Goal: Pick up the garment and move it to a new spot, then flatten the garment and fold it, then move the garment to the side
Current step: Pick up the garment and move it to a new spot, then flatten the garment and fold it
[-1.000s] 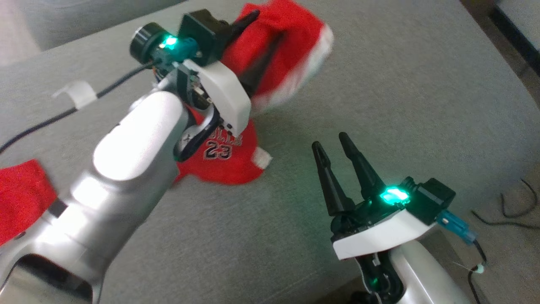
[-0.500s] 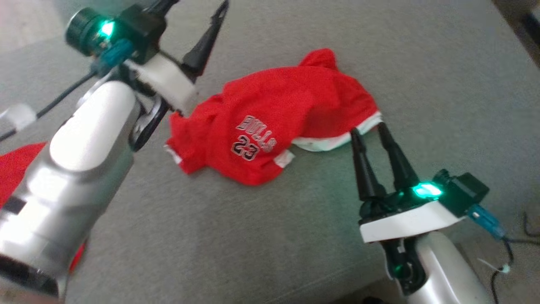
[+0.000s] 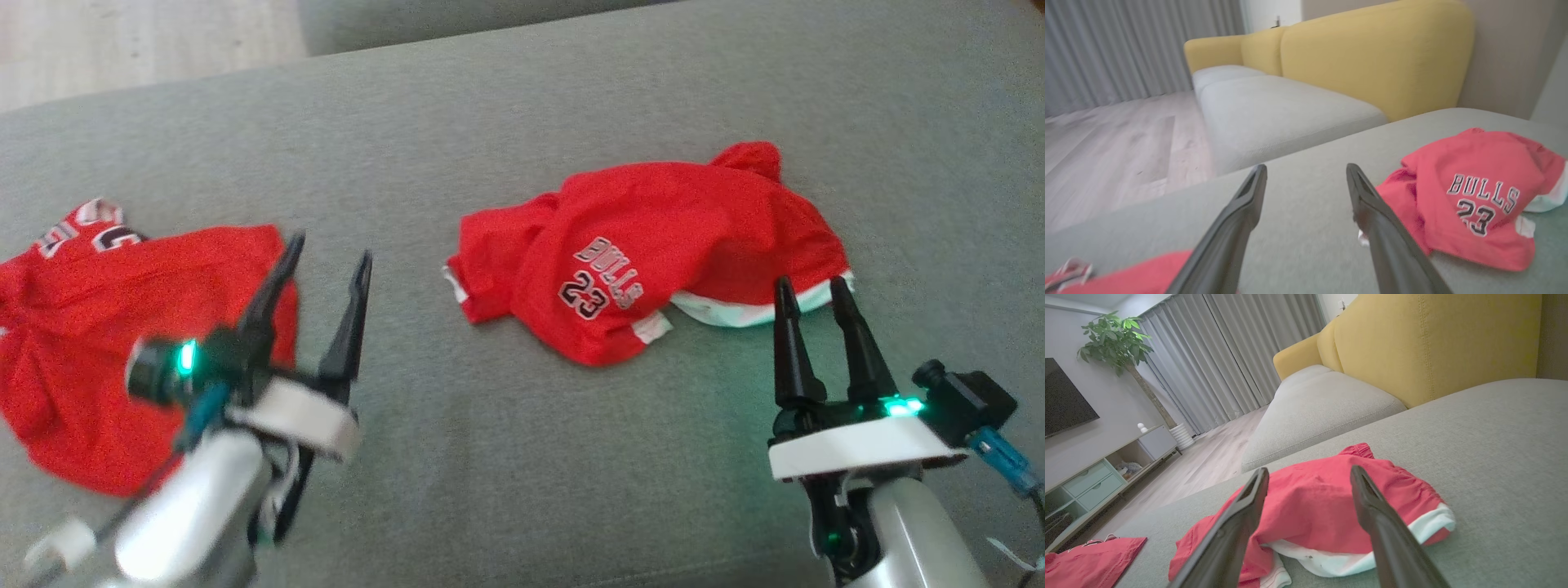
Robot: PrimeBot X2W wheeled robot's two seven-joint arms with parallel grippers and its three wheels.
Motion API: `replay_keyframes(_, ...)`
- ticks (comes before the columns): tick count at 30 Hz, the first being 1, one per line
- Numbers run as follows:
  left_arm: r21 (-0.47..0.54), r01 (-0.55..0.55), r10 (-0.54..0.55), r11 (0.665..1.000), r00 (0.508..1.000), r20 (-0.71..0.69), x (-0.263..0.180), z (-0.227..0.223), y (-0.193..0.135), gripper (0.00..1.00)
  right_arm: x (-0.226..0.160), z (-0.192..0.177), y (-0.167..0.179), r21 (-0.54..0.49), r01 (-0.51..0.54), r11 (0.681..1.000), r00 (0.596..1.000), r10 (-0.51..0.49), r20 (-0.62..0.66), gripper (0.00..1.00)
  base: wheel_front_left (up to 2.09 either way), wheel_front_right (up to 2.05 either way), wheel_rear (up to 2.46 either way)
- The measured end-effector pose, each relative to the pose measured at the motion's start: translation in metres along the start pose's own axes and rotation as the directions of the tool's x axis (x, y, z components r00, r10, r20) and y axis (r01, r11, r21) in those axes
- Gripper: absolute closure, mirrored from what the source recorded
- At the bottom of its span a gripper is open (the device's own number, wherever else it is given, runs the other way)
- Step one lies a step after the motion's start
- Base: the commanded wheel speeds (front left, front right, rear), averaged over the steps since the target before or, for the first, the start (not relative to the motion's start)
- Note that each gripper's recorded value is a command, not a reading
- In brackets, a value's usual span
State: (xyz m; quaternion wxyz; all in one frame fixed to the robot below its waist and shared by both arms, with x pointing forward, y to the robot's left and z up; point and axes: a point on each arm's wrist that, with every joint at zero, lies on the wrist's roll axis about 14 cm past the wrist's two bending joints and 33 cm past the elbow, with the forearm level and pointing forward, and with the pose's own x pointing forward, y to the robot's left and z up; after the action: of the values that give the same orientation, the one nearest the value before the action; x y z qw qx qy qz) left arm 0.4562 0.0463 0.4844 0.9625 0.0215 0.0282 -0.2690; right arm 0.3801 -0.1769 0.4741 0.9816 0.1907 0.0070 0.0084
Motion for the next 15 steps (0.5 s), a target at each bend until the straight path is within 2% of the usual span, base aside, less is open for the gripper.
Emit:
replay_keyframes(3,-0.064,-0.1,0.097,0.993,0.994,-0.048,-0.03,-0.022,0.006,0.0,0.002,-0.003,0.002,-0.012,-0.01,1.0,1.0,0.01,-0.009,0.0,0.0,0.0,0.0)
replay_keyframes(7,-0.125,-0.159,0.152,0.979,0.986,-0.066,-0.051,-0.031,0.001,0.0,0.005,-0.004,0.001,-0.033,-0.009,0.999,1.0,0.009,-0.01,0.0,0.0,0.0,0.0)
replay_keyframes(11,-0.12,-0.16,0.158,0.98,0.987,-0.031,-0.05,-0.024,0.0,0.0,0.007,0.007,-0.033,-0.042,0.093,0.995,0.995,-0.092,0.022,0.0,0.0,0.0,0.0)
replay_keyframes(15,-0.123,-0.147,0.145,0.981,0.989,-0.024,-0.046,-0.024,-0.001,0.0,0.009,-0.009,-0.059,-0.044,0.172,0.984,0.984,-0.174,-0.032,0.0,0.0,0.0,0.0)
